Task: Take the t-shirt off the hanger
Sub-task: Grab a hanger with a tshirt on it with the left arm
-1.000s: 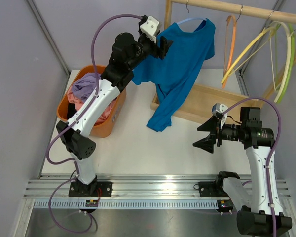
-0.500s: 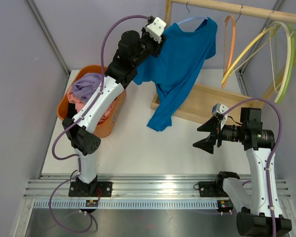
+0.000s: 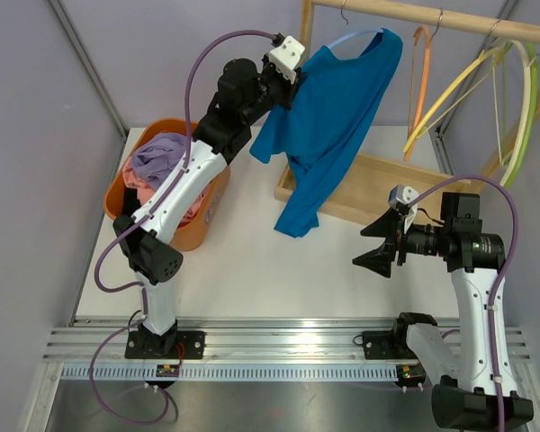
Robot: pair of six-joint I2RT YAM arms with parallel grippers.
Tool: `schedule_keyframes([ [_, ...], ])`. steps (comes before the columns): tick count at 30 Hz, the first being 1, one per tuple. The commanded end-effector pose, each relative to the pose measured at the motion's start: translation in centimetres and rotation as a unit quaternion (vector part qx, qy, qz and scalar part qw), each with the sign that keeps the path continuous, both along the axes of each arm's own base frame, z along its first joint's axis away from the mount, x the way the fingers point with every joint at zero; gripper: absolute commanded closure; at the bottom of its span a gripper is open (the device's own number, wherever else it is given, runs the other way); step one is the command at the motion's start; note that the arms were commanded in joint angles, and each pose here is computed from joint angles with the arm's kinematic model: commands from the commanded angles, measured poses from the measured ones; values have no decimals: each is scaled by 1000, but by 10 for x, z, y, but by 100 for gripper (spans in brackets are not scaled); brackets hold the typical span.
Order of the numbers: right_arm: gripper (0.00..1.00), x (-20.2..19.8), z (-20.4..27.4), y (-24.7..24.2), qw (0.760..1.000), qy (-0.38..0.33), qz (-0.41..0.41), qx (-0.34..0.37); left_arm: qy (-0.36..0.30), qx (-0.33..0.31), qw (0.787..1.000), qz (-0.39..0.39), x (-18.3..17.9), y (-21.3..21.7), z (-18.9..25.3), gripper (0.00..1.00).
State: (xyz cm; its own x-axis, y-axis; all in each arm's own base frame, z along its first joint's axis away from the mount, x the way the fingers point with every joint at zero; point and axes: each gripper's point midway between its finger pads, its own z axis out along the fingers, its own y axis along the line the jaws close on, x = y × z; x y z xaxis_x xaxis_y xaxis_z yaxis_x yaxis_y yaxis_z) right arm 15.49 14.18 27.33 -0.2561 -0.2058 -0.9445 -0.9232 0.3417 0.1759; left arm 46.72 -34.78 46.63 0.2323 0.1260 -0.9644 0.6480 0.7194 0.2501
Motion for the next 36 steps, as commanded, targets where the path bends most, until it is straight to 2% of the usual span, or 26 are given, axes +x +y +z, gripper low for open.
schedule_keyframes([
  [1, 12, -1, 25, 2, 999, -34, 7, 1, -33, -66, 995, -69, -37, -12, 48, 100],
  [7, 12, -2, 57, 2, 999, -50, 5, -1, -34, -137, 985, -101, -58, -18, 82, 100],
  [16, 13, 6, 92, 0, 998, -63, -22, 3, -56, -172, 978, -101, -74, -22, 106, 100],
  [27, 13, 21, 108, -1, 997, -66, -46, 17, -136, -143, 979, -50, -90, -26, 131, 100],
  [36, 13, 24, 112, 2, 997, -56, -44, 38, -163, -151, 974, -37, -99, -27, 148, 100],
])
